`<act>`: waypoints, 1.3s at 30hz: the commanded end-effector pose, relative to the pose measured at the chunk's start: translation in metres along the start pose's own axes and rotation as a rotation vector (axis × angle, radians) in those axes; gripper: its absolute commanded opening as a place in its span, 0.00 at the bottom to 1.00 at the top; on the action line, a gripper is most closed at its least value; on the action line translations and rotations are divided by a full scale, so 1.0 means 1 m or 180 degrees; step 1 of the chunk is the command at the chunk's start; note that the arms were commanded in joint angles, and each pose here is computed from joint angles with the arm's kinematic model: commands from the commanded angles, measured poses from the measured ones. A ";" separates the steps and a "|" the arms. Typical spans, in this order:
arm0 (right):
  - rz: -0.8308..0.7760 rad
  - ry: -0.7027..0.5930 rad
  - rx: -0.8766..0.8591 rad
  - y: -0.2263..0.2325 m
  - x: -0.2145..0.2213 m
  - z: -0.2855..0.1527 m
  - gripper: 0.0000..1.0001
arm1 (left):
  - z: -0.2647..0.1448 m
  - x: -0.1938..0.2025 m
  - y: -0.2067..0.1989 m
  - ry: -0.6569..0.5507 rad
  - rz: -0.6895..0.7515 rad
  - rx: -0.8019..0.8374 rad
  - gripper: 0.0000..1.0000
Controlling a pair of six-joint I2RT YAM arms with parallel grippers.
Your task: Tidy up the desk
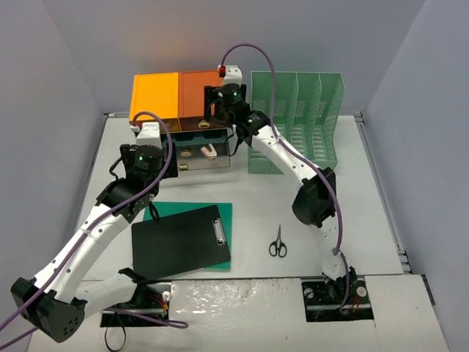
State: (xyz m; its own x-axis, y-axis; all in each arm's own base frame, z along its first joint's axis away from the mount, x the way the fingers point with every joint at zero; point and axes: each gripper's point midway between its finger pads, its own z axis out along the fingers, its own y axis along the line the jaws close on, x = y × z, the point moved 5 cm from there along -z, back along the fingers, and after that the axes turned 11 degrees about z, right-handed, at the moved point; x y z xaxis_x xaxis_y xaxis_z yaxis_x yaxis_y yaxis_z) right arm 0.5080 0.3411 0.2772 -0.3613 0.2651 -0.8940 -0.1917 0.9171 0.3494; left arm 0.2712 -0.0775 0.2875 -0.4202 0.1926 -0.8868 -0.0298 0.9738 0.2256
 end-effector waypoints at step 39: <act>0.0448 0.0150 -0.0636 -0.001 0.015 0.046 0.73 | 0.068 0.064 -0.053 0.0069 -0.0297 0.0149 0.83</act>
State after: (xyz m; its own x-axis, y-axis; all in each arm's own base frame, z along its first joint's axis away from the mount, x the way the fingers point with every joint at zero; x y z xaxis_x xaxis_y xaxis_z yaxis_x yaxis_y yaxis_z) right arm 0.5527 0.3484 0.2467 -0.4046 0.3924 -0.8260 -0.2663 0.8136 0.5169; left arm 0.2850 -0.1018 0.1738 -0.5330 0.1385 -0.8347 0.0068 0.9872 0.1595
